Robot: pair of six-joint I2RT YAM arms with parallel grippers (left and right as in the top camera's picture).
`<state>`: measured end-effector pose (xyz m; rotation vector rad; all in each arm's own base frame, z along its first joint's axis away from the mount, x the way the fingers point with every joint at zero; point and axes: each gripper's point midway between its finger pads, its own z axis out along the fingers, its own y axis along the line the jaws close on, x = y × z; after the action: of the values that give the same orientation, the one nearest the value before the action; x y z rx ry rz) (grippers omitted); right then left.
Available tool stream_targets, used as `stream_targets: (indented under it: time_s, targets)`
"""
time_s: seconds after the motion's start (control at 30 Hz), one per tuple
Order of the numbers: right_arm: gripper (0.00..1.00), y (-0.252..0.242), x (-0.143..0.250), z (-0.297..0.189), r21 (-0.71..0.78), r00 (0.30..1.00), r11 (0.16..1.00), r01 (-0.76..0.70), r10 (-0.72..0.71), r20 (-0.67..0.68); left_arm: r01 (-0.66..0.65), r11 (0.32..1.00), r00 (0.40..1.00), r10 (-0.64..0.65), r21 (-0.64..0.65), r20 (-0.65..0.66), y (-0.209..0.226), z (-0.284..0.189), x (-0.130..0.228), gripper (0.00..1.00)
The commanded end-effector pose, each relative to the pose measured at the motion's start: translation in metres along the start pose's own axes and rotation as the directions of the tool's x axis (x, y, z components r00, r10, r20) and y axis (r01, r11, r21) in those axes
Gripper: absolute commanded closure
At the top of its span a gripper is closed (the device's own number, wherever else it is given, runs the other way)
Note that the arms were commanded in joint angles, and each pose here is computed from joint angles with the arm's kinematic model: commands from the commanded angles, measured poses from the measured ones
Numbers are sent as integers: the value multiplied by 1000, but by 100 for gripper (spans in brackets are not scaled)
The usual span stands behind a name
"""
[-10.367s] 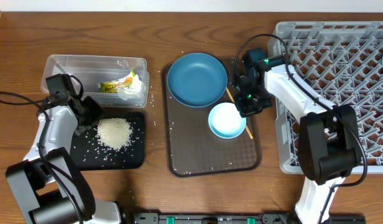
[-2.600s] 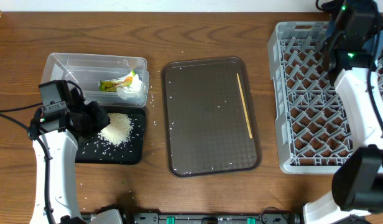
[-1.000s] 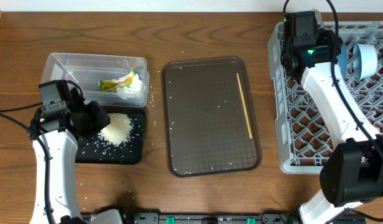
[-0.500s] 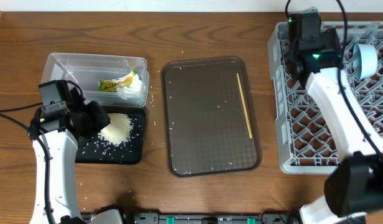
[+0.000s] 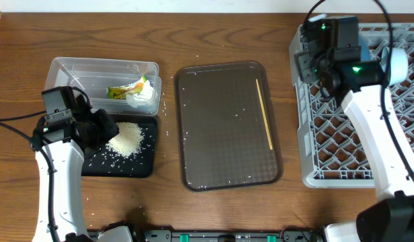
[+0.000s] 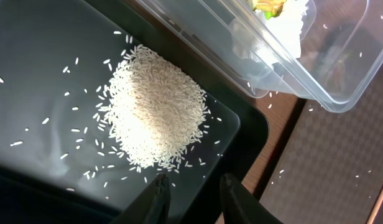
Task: Sort waste into correct bins and load items into the dishwasher rack
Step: 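Reach the right gripper to the wooden chopstick on the brown tray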
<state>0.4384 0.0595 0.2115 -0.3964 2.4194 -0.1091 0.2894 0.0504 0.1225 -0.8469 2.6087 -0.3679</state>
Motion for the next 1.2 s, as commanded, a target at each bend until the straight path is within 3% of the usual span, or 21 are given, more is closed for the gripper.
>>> stream_targets:
  time_s: [0.0,0.23,0.37,0.77,1.17]
  targets:
    - [39,52,11,15,-195,998,980,-37,26,-59,-10,1000,1000,10,7,1,-2,-1,2,70]
    - [41,121,67,60,-302,953,953,23,-112,-283,-10,1000,1000,10,7,1,-1,-1,2,70]
    - [41,143,93,84,-266,917,964,14,-119,-382,-10,1000,1000,10,7,1,-1,-1,2,70]
    - [43,135,123,110,-59,874,998,-19,-12,-485,-10,1000,1000,10,7,1,-2,-1,2,70]
    - [43,143,156,120,-66,811,997,-26,-18,-584,-10,1000,1000,10,7,1,-2,-1,2,70]
